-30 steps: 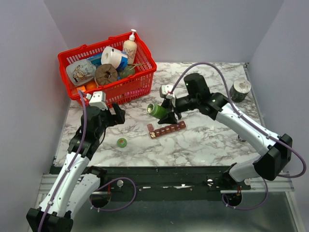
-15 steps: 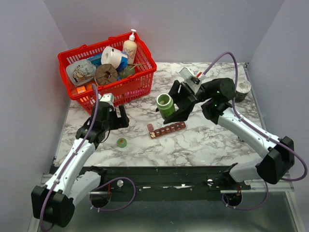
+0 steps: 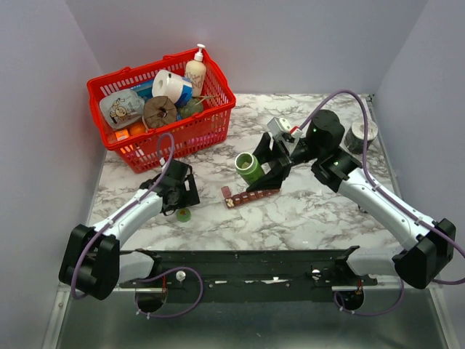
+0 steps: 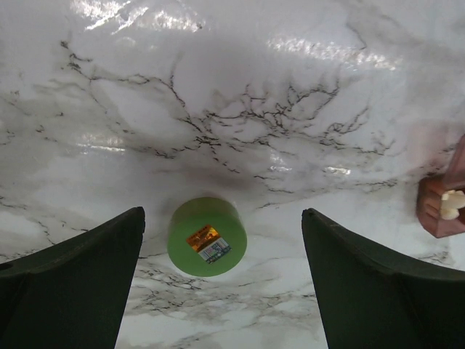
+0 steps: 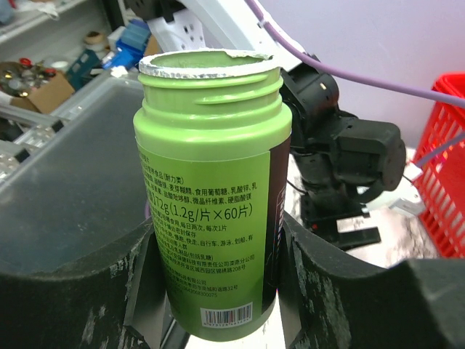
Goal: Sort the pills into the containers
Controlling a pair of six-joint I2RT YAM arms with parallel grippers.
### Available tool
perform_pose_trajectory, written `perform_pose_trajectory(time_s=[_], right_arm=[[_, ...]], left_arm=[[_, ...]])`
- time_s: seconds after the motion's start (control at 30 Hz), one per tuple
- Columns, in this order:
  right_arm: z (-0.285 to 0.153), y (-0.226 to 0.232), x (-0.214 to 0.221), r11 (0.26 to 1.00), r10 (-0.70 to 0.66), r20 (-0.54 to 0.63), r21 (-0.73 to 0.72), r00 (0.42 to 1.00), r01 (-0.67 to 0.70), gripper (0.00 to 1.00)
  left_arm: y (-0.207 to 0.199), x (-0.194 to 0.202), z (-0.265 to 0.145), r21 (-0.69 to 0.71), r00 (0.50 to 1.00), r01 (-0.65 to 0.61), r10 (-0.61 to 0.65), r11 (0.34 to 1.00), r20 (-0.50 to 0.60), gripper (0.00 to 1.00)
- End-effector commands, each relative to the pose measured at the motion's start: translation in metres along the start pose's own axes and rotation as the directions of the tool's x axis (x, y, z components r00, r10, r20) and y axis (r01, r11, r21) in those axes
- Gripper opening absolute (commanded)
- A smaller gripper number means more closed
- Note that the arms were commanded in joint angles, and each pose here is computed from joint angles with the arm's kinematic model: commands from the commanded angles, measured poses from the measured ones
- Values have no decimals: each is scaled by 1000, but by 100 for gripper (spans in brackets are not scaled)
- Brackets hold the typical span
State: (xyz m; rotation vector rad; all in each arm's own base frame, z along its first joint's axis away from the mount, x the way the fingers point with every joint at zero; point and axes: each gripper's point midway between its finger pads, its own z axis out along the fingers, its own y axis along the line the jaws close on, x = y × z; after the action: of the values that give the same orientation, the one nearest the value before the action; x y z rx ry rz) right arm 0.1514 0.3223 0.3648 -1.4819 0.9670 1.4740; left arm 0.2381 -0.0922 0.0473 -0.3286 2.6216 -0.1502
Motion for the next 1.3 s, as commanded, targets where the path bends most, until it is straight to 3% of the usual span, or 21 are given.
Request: perform_pose_trajectory(time_s=[0.0,0.13,0.3,0.63,0.83,0.93,1.1,1.2,1.27], right_arm=[[-5,-7,20,999,-25,-35,44,999,27,0],[-6,-9,25,999,-16,-40,47,999,18,1],[-8,-10,31,998,-5,-45,55,999,7,1],[-10,-13,34,998,2,-47,68,999,1,1],[-10,-15,38,997,9,-51,73,999,-6,0],[-11,-16,38,997,5,-52,80,999,-1,1],[-14,-20,52,994,-22,-88,107,996,32,0],[-20,-27,69,986,-50,-146,150,988,73,1],[-24,-31,83,980,-68,-187,172,980,101,0]], left_arm=[[12,12,1,-147,999,31,-30,989,13,96],[16,24,5,-160,998,68,-68,985,9,94],[16,24,8,-165,998,66,-65,984,11,83],[19,35,12,-182,997,58,-64,982,-30,78],[20,37,12,-197,998,42,-50,980,-38,69],[20,37,11,-200,998,25,-34,979,-43,57],[4,28,-2,-114,1000,-1,-2,993,-31,27],[-26,16,-24,72,997,-73,73,995,5,19],[-50,0,-50,225,987,-149,132,963,89,16]])
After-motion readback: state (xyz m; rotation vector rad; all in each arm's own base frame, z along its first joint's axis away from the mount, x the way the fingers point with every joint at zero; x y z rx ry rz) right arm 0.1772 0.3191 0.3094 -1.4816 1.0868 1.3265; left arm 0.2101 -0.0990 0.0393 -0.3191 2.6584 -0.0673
